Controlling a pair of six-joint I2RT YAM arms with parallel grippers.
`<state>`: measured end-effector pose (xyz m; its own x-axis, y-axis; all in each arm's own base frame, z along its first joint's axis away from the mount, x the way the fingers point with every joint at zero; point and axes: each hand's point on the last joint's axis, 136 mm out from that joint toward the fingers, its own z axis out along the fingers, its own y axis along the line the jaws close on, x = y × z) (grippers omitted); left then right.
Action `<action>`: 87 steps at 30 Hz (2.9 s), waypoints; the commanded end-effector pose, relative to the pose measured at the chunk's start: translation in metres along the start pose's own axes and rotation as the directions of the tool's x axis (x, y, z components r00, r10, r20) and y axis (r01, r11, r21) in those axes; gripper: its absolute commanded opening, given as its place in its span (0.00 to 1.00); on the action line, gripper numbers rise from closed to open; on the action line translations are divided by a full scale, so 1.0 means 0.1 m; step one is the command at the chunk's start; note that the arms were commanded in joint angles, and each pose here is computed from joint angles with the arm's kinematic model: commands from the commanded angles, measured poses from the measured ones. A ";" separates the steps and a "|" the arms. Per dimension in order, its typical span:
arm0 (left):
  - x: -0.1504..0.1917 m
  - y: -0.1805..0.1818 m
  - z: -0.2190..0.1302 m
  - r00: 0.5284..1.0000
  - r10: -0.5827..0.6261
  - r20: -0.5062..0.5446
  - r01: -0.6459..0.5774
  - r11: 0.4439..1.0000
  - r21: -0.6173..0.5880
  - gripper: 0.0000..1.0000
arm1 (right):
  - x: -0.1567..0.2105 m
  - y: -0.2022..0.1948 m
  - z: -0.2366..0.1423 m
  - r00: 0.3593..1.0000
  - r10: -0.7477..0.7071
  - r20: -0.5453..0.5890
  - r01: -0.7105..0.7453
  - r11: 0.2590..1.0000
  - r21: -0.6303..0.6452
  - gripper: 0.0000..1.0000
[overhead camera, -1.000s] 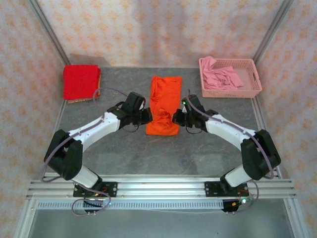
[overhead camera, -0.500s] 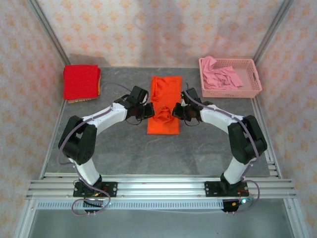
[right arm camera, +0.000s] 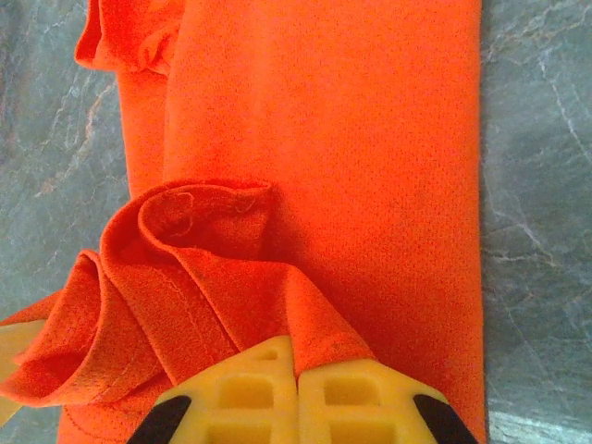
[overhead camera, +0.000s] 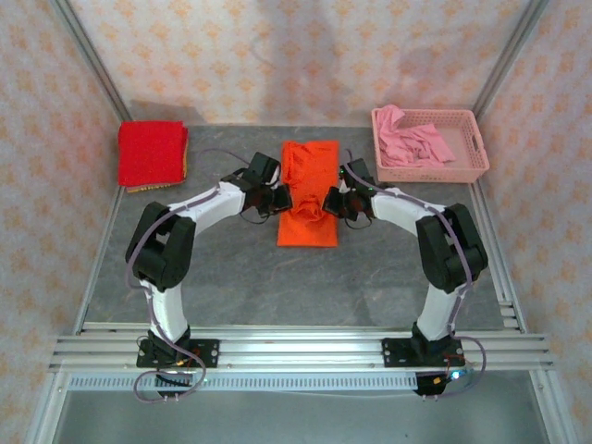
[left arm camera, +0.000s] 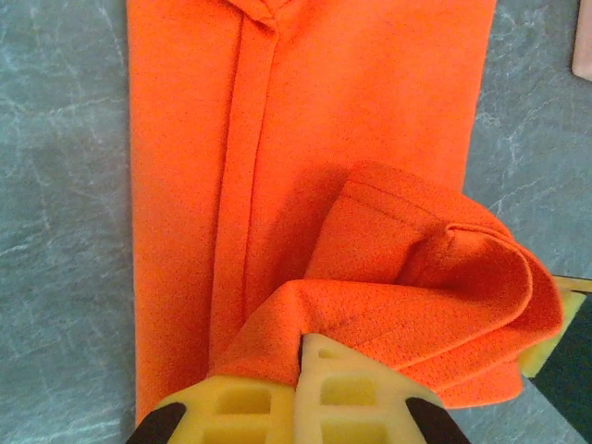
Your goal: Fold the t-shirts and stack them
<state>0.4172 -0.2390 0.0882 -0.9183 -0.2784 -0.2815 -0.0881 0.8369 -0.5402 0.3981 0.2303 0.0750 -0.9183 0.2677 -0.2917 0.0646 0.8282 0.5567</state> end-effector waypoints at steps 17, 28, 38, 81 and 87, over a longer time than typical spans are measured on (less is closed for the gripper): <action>-0.24 0.04 0.10 1.000 0.002 0.029 -0.001 1.000 -0.030 0.58 | -0.44 0.12 -0.18 0.988 -0.061 0.143 0.064 0.998 -0.014 0.48; -0.39 0.03 -0.41 0.981 0.026 0.191 -0.014 0.998 -0.064 0.96 | -0.30 0.24 -0.49 0.972 -0.093 0.215 0.101 0.994 -0.029 0.58; -0.18 0.47 -0.65 0.966 -0.017 0.257 0.051 0.990 -0.128 0.96 | -0.15 0.78 0.20 0.996 -0.053 0.075 0.066 0.981 -0.182 0.51; 0.59 0.33 0.24 0.999 0.006 -0.052 -0.011 0.995 -0.095 0.24 | 0.17 -0.46 0.15 0.999 -0.016 -0.028 0.018 0.996 0.089 0.21; 0.96 0.50 0.19 0.995 -0.018 -0.097 0.006 0.994 -0.114 0.05 | 0.45 -0.48 0.03 0.998 -0.021 -0.059 0.026 0.996 0.090 0.04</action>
<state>0.3567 -0.2382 0.0233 -0.9415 -0.2496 -0.2264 -0.1197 0.8758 -0.4677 0.3724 0.2024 0.0265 -0.9346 0.2385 -0.2638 0.0894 0.8755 0.4748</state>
